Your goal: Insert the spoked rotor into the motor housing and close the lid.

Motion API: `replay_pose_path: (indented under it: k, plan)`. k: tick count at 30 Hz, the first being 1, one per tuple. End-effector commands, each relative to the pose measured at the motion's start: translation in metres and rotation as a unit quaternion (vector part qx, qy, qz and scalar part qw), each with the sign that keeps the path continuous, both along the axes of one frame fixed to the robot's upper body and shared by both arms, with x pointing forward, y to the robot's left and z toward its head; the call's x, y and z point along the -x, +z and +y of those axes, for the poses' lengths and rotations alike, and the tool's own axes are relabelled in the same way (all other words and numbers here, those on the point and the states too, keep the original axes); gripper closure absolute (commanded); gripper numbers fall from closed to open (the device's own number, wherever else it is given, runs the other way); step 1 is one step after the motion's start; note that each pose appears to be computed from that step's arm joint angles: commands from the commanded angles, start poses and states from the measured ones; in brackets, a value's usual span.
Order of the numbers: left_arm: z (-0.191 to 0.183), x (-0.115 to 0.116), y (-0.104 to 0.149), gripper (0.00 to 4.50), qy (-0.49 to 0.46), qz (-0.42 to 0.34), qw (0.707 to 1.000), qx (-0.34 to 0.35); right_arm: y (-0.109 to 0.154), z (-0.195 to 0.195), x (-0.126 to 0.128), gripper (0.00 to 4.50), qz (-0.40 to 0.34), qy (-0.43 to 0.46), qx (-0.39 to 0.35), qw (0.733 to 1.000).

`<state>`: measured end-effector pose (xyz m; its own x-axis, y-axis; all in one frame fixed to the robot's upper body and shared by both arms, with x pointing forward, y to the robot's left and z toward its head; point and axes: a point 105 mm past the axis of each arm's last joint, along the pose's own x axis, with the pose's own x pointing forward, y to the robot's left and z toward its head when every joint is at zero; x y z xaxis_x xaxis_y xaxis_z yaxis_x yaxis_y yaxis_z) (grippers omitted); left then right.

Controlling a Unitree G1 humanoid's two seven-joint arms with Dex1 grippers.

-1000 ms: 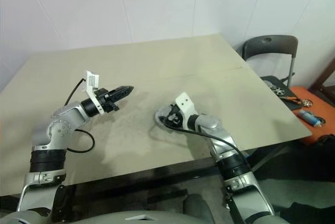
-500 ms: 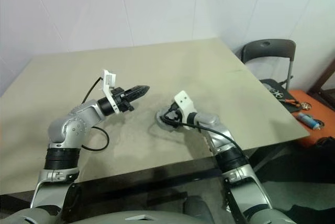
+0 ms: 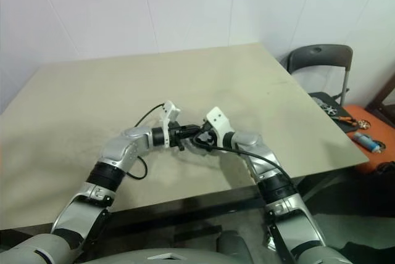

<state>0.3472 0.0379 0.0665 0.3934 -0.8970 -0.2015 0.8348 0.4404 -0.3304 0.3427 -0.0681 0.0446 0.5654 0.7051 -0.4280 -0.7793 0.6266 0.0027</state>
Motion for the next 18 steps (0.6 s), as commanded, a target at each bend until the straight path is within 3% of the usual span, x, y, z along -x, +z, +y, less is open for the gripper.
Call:
replay_pose_path:
  k: [1,8,18]
  plan:
    - [-0.001,-0.01,-0.001,3.96,0.003,-0.02,1.0,-0.022,-0.066,-0.029,0.025,1.0,0.109,-0.034,0.073,0.991]
    - [0.002,-0.003,-0.021,3.96,-0.024,-0.028,0.997,-0.074,-0.061,-0.031,0.02,1.0,0.104,-0.042,0.071,0.991]
    - [0.019,0.005,-0.019,3.96,-0.079,-0.069,0.988,-0.115,-0.063,-0.029,0.023,1.0,0.11,-0.037,0.071,0.991]
